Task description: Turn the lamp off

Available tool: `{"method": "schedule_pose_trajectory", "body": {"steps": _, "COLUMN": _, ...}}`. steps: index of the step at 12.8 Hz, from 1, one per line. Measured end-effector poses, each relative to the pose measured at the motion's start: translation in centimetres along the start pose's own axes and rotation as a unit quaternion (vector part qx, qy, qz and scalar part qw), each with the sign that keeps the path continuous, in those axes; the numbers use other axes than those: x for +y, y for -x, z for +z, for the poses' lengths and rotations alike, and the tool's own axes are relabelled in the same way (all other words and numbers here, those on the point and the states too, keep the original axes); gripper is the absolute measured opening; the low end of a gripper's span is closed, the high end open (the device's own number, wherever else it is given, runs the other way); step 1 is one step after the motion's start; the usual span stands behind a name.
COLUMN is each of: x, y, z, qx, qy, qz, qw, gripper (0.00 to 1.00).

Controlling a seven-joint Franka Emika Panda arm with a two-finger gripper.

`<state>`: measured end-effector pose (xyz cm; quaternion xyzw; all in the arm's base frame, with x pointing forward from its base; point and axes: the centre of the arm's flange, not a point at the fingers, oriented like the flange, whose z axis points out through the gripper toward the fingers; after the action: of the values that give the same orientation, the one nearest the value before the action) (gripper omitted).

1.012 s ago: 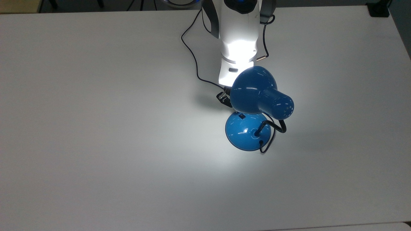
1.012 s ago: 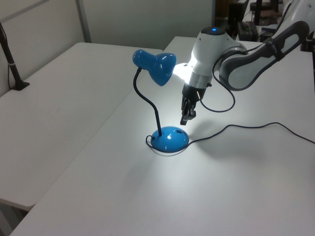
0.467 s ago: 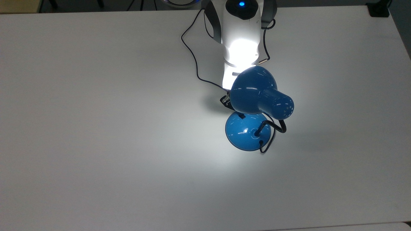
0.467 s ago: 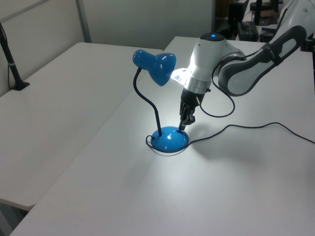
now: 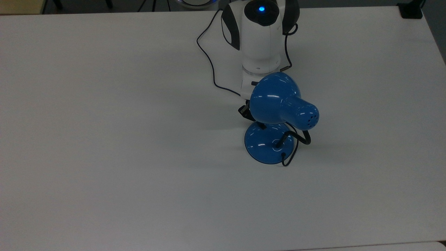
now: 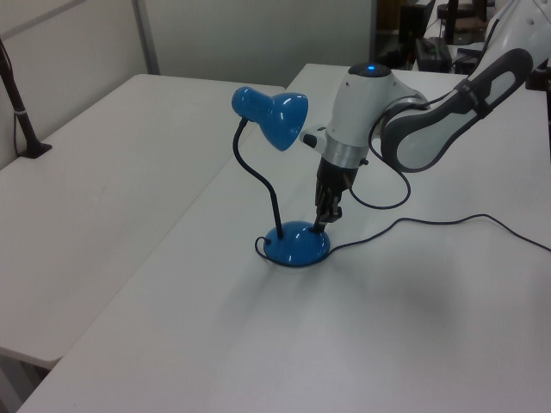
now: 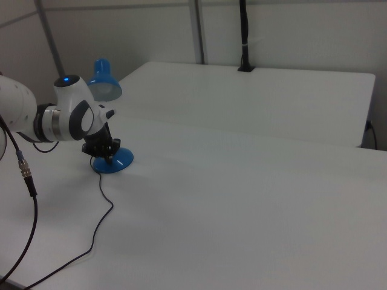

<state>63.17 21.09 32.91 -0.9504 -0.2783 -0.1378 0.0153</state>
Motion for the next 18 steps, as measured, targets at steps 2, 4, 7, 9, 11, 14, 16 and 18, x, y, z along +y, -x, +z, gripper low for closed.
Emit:
{"method": "schedule_pose_trajectory", "body": {"steps": 2, "x": 0.0, "y": 0.2, "z": 0.1, "qx": -0.004, "qy": -0.001, "qz": 0.0, "qw": 1.0, "gripper": 0.01}}
{"method": "schedule_pose_trajectory", "body": {"steps": 4, "x": 0.6, "y": 1.4, "z": 0.4, "qx": -0.051, "qy": -0.006, "qz": 0.006, "qw": 0.9987, "gripper": 0.01}}
{"method": "schedule_pose_trajectory", "body": {"steps": 7, "x": 3.1, "y": 3.0, "z": -2.0, "qx": -0.106, "qy": -0.001, "qz": 0.053, "qw": 0.993, "gripper": 0.01}}
{"method": "schedule_pose_trajectory", "body": {"steps": 9, "x": 5.6, "y": 4.3, "z": -7.2, "qx": -0.137, "qy": 0.019, "qz": 0.127, "qw": 0.9822, "gripper": 0.05}}
{"method": "schedule_pose_trajectory", "body": {"steps": 11, "x": 8.4, "y": 5.7, "z": -13.4, "qx": -0.147, "qy": 0.043, "qz": 0.198, "qw": 0.9682, "gripper": 0.14}}
{"method": "schedule_pose_trajectory", "body": {"steps": 14, "x": 10.3, "y": 7.1, "z": -19.3, "qx": -0.172, "qy": 0.056, "qz": 0.241, "qw": 0.9534, "gripper": 0.25}}
{"method": "schedule_pose_trajectory", "body": {"steps": 16, "x": 11.5, "y": 7.8, "z": -23.4, "qx": -0.169, "qy": 0.066, "qz": 0.261, "qw": 0.9482, "gripper": 0.47}}
{"method": "schedule_pose_trajectory", "body": {"steps": 18, "x": 11.9, "y": 8.2, "z": -25.6, "qx": -0.158, "qy": 0.073, "qz": 0.27, "qw": 0.9471, "gripper": 0.73}}
